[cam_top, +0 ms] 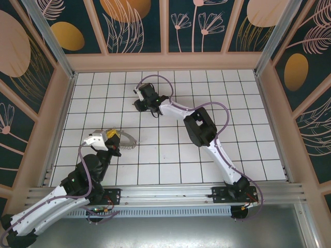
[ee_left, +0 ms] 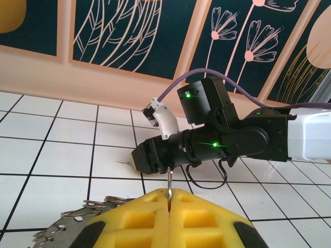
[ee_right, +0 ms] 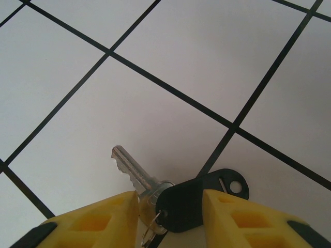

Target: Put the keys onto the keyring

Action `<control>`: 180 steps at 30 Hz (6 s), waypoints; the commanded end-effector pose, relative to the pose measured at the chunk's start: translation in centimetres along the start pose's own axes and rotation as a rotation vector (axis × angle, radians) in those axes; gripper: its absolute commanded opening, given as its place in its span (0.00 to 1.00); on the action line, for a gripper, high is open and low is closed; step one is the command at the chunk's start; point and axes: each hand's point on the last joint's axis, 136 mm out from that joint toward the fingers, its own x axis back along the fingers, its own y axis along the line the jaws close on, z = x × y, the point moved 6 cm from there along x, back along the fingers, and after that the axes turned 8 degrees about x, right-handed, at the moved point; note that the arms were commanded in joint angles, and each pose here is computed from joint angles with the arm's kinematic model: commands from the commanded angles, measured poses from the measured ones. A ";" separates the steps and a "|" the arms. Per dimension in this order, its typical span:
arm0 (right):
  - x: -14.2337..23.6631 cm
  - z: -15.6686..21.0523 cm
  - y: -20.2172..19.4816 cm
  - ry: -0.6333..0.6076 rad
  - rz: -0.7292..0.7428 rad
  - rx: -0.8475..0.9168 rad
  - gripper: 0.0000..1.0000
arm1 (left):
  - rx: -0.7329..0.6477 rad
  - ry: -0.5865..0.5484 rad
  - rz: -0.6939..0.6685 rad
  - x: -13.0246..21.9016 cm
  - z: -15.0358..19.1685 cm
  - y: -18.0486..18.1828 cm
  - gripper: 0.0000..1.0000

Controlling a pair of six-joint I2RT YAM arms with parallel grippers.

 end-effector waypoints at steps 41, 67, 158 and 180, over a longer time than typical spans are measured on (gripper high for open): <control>16.6 14.1 -0.8 0.155 0.003 -0.020 0.00 | -0.147 0.104 0.338 -0.9 0.3 -5.7 0.00; 26.4 20.0 1.6 -0.005 -0.056 -0.168 0.35 | -0.143 0.254 0.609 -0.9 2.2 -9.7 0.00; 25.9 17.8 0.2 0.274 0.023 -0.160 0.25 | -0.155 0.191 0.677 0.0 1.1 -10.0 0.00; 25.8 18.7 1.1 0.292 -0.067 -0.222 0.33 | -0.157 0.196 0.677 -0.1 1.3 -10.0 0.00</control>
